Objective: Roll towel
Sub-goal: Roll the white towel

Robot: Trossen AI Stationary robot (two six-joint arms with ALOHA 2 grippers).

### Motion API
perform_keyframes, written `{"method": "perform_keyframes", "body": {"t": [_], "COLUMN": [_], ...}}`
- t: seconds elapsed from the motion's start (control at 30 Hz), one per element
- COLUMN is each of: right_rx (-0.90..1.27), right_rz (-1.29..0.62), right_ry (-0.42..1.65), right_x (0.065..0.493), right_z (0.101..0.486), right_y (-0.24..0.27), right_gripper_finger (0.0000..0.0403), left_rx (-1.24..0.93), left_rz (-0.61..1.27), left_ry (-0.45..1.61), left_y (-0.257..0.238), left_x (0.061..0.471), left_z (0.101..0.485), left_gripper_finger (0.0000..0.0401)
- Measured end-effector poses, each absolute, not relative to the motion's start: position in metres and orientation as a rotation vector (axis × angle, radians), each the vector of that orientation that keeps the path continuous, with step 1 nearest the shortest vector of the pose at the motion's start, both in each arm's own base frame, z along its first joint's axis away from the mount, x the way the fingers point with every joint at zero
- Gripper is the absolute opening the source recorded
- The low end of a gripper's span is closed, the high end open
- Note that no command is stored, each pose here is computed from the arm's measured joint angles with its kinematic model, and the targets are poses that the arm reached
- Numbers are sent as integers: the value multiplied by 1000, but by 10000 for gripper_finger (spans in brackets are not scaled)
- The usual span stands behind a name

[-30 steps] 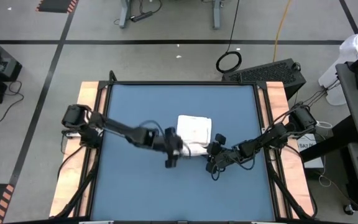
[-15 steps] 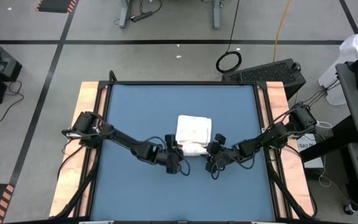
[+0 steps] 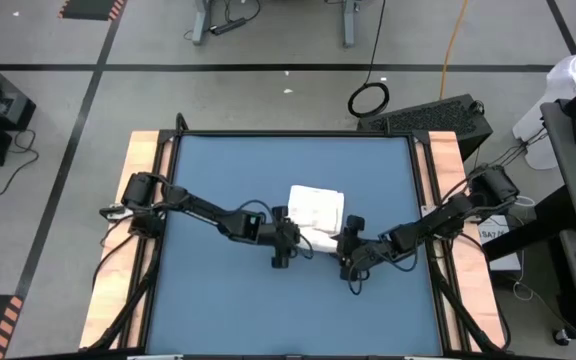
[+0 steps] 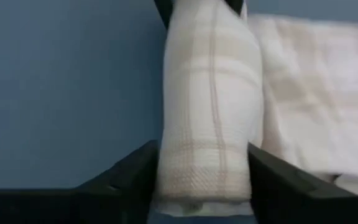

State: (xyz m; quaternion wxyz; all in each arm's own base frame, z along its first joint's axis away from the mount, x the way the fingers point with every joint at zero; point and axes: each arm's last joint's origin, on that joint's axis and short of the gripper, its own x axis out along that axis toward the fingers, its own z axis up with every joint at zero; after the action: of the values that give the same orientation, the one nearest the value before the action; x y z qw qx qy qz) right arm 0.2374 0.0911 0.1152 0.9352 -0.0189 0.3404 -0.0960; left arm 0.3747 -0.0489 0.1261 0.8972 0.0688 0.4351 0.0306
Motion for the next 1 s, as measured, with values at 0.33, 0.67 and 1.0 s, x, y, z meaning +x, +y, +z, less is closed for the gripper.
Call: {"method": "perform_keyframes", "body": {"t": [0.33, 0.67, 1.0], "right_rx": [-295, -306, -189], "right_rz": [-141, -252, -328], "right_ry": [546, 547, 602], "right_x": [225, 238, 246], "right_z": [147, 124, 108], "right_y": [112, 108, 92], "right_gripper_finger": [293, 285, 285], "left_rx": [-56, -299, -298], "left_rz": [-85, -143, -139], "left_ry": [927, 940, 938], "left_y": [-23, 0, 0], "left_x": [377, 377, 377], "left_z": [125, 125, 125], "left_gripper_finger": [158, 155, 154]}}
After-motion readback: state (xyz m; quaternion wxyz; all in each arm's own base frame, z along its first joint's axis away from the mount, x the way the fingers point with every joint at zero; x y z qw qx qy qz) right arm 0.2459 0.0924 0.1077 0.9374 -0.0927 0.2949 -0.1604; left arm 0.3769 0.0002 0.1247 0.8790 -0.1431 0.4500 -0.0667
